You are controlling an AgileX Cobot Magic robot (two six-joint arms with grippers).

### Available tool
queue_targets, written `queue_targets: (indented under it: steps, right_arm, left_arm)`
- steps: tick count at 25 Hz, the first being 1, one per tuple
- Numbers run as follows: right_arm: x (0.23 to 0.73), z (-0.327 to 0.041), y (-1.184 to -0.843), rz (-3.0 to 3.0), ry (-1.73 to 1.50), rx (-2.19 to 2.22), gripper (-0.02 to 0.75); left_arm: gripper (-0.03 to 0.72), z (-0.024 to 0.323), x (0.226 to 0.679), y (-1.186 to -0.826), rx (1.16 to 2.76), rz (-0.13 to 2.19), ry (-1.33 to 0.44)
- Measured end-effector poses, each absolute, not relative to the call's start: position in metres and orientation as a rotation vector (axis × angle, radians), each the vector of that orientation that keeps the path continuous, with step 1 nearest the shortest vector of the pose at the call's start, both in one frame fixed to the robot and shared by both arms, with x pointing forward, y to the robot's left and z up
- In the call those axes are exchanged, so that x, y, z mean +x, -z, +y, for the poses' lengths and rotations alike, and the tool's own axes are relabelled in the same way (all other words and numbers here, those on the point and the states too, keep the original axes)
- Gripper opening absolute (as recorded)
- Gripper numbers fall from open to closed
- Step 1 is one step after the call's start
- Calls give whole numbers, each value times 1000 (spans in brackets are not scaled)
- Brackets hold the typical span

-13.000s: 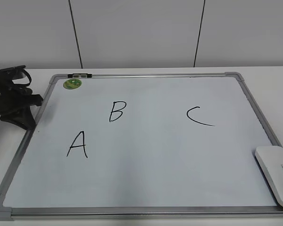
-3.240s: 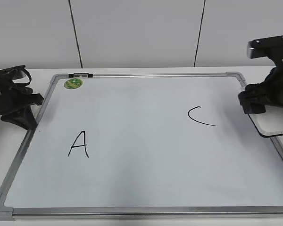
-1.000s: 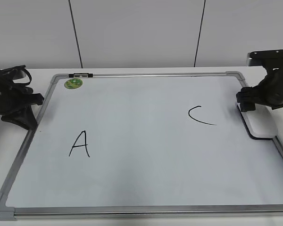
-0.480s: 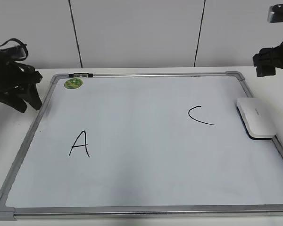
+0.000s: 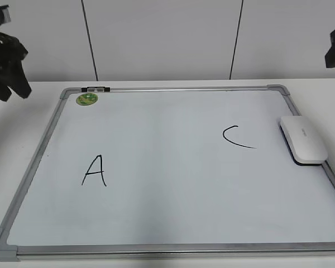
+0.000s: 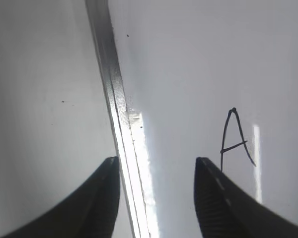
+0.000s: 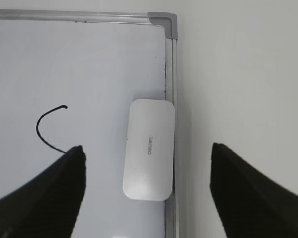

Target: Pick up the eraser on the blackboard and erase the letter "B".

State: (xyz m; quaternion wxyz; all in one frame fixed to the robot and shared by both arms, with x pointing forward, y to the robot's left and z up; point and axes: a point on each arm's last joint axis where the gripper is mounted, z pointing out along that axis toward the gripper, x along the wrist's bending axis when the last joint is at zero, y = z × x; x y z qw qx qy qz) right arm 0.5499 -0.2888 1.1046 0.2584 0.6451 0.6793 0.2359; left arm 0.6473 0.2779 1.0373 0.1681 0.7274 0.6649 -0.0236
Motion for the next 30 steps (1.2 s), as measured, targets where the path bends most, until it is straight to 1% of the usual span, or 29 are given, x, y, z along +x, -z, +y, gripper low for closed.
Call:
queue_targets:
  steps: [4,8,12,17,21,25,30]
  right_arm:
    - [521,-290,-1124,1883,-604,1745,576]
    - [497,-291,-1140,1895,-595,1750,575]
    - [472,-291,-1158,1877,-623,1733,574]
    - [434,-293,-1176,1862,-645,1725,574]
    - [399,-294,-1181,1842,-673,1709,574]
    - [359,-296,-1174,1812,-706,1683,574]
    - [306,-298,-1149,1779,-740,1657,574]
  left_arm:
    - [370,277,625,-1080,2030,1840,-33]
    - [369,277,584,-1120,2005,1786,-121]
    - [369,279,533,-1139,2005,1768,-179]
    - [370,281,469,-1150,2001,1743,-251]
    - [369,281,419,-1157,1957,1704,-323]
    - [369,280,373,-1154,1917,1667,-362]
    - [369,275,329,-1139,1902,1605,-374]
